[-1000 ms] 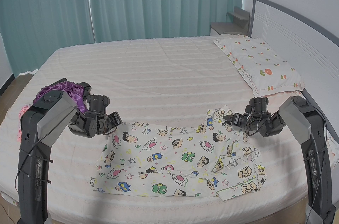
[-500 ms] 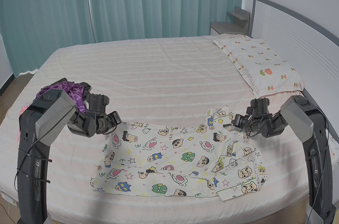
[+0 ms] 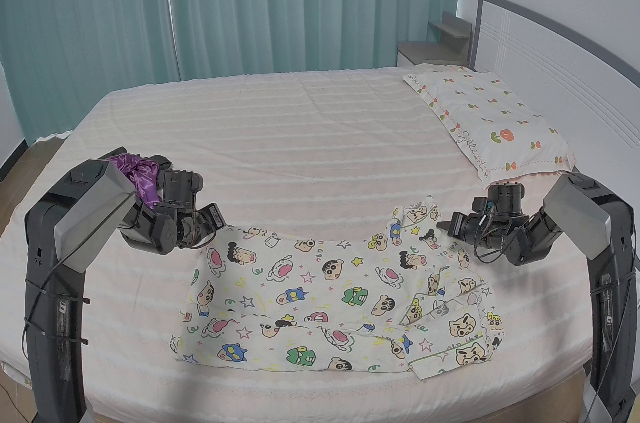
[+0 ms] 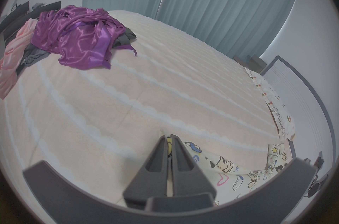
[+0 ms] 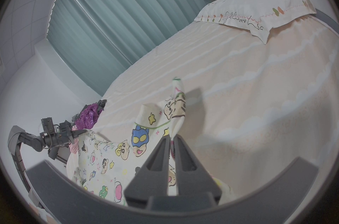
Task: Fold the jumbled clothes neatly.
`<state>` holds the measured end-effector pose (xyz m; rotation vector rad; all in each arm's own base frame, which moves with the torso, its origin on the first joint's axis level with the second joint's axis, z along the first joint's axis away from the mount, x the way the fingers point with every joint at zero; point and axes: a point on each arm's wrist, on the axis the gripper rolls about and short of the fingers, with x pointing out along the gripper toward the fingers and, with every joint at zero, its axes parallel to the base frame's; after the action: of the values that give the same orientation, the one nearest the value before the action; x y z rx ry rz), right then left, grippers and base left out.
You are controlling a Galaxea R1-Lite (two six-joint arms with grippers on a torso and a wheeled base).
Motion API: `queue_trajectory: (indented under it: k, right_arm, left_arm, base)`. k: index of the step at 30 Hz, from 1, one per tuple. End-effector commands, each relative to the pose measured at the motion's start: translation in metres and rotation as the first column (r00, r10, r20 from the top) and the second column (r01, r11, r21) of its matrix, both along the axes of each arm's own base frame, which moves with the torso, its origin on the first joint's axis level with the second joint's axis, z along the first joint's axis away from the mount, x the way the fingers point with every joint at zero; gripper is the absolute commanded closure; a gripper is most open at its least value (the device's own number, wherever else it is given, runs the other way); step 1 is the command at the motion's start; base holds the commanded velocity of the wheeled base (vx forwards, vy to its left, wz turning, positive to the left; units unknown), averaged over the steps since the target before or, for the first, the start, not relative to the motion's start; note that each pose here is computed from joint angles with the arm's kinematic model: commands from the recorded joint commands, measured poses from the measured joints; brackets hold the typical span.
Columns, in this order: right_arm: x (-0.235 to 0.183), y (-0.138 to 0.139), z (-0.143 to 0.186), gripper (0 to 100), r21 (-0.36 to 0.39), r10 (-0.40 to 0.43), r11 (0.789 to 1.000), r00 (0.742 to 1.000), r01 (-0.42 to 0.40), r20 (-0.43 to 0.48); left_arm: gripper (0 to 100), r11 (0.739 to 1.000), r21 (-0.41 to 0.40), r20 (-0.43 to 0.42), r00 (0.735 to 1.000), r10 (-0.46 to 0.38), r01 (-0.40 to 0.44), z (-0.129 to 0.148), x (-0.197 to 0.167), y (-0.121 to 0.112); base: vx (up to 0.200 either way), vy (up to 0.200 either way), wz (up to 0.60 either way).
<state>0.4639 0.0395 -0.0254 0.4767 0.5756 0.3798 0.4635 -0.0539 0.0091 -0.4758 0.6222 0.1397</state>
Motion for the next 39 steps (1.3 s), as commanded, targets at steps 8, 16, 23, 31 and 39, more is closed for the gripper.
queue_trajectory:
  k: [8,16,23,31,39]
  right_arm:
    - [-0.003,0.001,-0.004,100,0.007,0.016,1.0,0.999,-0.015,-0.029]
    - [0.005,0.004,-0.01,0,-0.006,0.025,1.0,0.999,-0.025,-0.047]
    - [0.017,0.014,-0.015,0,-0.008,0.044,0.999,0.997,-0.044,-0.06]
    - [0.021,0.018,-0.022,100,-0.015,0.057,0.998,0.994,-0.058,-0.094]
    - [0.019,0.016,-0.018,100,-0.035,0.069,0.997,0.993,-0.072,-0.096]
  left_arm:
    - [100,1.0,0.0,0.011,1.0,0.004,-0.004,0.006,-0.001,0.0]
    - [100,1.0,0.0,0.008,1.0,0.007,-0.007,0.004,-0.001,0.0]
    - [100,1.0,-0.006,0.002,1.0,0.002,-0.002,0.003,-0.002,-0.004]
    - [100,1.0,-0.006,0.002,1.0,0.002,-0.002,0.003,-0.002,-0.004]
    - [100,1.0,-0.001,-0.004,1.0,-0.002,0.002,0.003,-0.004,-0.005]
  base:
    - [0.0,0.0,0.0]
    - [0.0,0.0,0.0]
    - [0.0,0.0,0.0]
    - [0.0,0.0,0.0]
    - [0.0,0.0,0.0]
